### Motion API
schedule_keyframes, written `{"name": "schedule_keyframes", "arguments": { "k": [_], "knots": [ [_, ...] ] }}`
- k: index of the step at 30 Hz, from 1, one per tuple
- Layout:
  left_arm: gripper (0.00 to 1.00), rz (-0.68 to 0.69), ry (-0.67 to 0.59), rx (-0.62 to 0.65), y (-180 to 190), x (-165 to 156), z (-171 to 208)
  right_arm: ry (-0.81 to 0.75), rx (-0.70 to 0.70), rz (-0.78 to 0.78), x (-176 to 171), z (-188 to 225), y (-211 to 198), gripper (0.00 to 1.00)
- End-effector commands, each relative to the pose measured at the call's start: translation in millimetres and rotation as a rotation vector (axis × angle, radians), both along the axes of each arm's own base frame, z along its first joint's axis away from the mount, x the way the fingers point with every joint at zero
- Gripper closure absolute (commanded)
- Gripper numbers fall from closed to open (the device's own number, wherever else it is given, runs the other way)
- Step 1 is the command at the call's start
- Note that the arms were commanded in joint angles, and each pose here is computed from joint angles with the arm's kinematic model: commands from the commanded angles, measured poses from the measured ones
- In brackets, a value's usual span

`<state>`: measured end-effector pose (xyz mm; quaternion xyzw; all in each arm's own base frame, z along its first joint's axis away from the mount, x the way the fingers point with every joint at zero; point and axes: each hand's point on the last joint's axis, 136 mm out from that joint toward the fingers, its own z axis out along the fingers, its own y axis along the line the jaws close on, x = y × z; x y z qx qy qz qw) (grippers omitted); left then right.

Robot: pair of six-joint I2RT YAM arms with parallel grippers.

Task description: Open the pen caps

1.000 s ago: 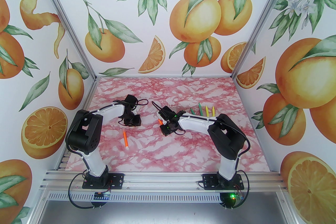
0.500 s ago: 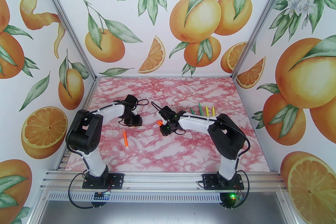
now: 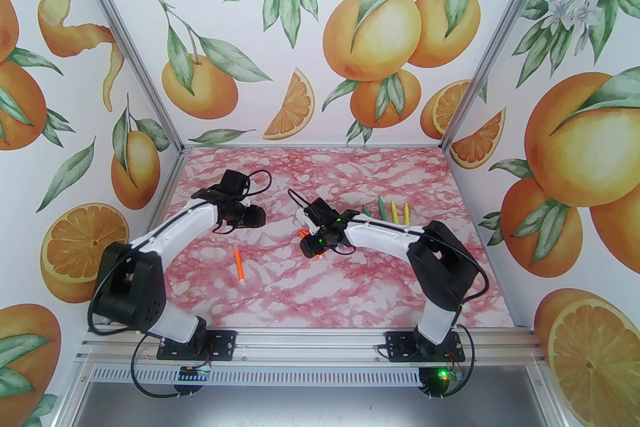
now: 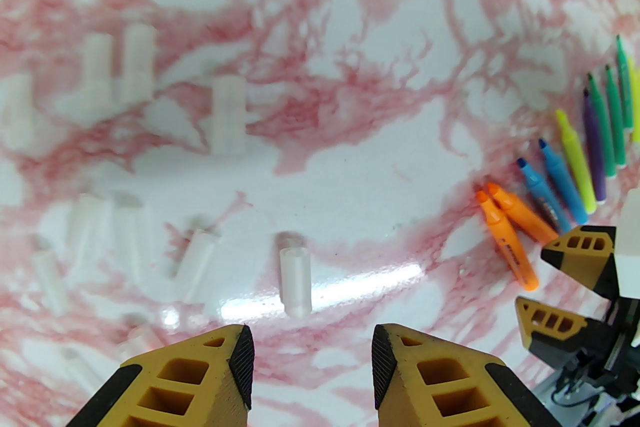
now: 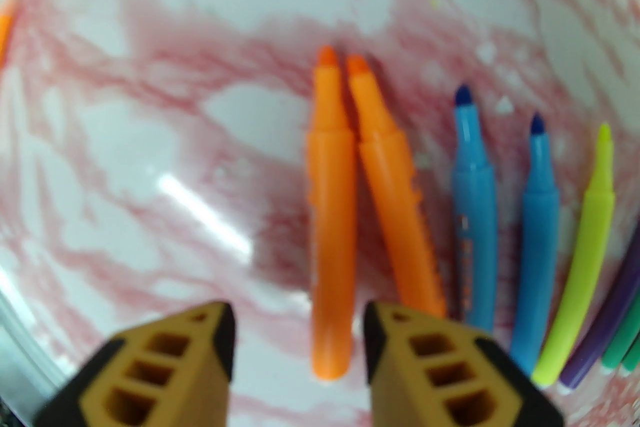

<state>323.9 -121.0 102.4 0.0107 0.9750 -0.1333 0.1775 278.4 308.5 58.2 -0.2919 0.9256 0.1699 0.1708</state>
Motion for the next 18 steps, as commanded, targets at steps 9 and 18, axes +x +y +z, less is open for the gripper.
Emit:
{"name": "schedule_keyframes", "arguments": {
  "k": [9, 18],
  "knots": [
    [0.5, 0.233, -0.002, 0.003, 58.3, -37.6, -10.6, -0.11, 0.157, -0.029, 4.1, 48.1, 30.1, 0.47],
    [0.53, 0.372, 0.082, -0.023, 64.7, -82.3, -43.3, -0.116, 0.16, -0.029, 7.9, 42.7, 36.1, 0.47]
  ]
}}
